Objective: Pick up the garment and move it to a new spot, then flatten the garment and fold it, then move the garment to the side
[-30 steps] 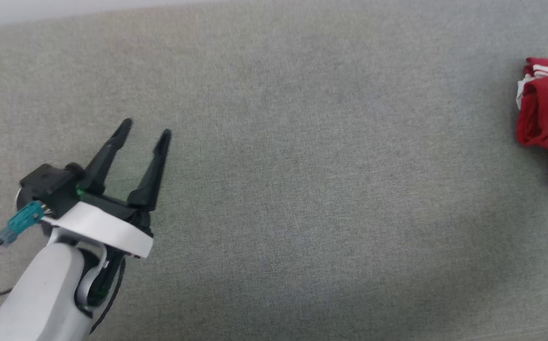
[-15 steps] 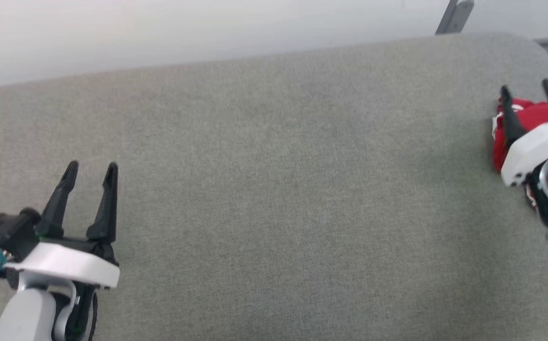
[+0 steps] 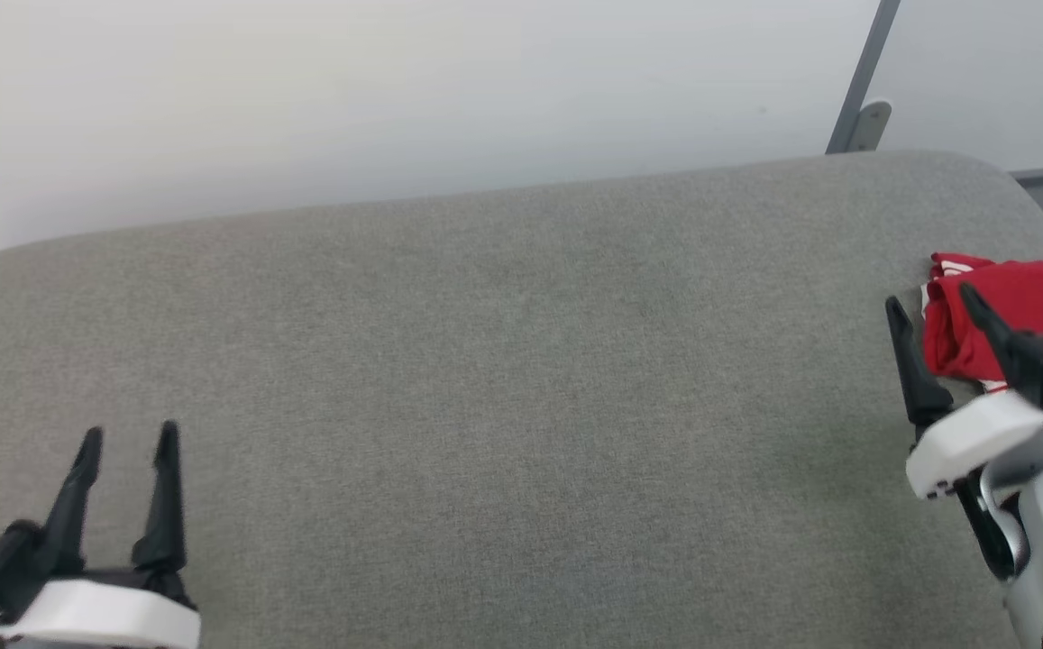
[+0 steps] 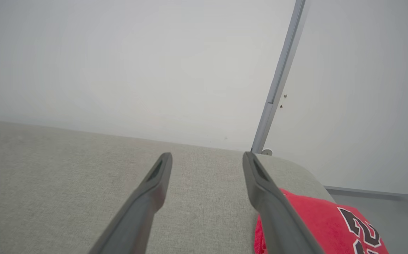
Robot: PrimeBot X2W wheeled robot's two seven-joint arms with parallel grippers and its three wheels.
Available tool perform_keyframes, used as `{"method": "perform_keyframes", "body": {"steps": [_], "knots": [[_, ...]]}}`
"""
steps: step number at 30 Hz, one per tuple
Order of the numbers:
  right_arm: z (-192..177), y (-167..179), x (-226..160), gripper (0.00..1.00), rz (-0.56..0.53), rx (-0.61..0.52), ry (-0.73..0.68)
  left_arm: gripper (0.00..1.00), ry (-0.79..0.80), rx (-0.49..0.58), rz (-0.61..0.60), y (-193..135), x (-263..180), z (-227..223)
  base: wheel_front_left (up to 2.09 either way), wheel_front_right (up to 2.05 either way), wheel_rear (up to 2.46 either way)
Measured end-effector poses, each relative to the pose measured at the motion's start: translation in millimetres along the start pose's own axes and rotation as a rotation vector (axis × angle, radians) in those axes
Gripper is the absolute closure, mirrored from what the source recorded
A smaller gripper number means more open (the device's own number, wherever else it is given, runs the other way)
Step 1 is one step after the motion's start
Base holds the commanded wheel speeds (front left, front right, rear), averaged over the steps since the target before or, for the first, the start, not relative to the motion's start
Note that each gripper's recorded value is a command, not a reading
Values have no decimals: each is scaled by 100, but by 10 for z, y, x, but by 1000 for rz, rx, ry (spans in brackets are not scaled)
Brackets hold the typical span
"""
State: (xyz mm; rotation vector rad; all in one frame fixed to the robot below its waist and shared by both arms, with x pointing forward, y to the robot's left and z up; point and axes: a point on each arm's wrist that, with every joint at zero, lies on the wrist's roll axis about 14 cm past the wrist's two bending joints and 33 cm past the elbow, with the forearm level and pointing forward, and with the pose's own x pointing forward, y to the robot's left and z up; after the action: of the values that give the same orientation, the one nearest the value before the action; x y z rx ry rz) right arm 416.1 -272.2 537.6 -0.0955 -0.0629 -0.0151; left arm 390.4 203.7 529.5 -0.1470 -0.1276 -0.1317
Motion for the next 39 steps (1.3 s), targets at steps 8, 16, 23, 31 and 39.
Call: {"method": "perform_keyframes", "body": {"steps": [8, 16, 23, 31, 39], "knots": [[-3, 190, -248, 0, 32, 24, -33, 0, -15, 2, 83, 188, -283, 55, 0, 0, 0], [-85, 398, -479, 0, 59, 53, -32, 0, -22, -11, 153, 305, -549, 69, 0, 0, 0], [-187, 484, -667, 0, 49, 86, -14, 0, -24, -27, 185, 330, -687, 60, 0, 0, 0], [-223, 509, -783, 0, 31, 113, -9, 0, -29, -33, 192, 328, -736, 69, 0, 0, 0], [-239, 526, -838, 0, 25, 121, -6, 0, -11, -29, 181, 307, -756, 22, 0, 0, 0]]}}
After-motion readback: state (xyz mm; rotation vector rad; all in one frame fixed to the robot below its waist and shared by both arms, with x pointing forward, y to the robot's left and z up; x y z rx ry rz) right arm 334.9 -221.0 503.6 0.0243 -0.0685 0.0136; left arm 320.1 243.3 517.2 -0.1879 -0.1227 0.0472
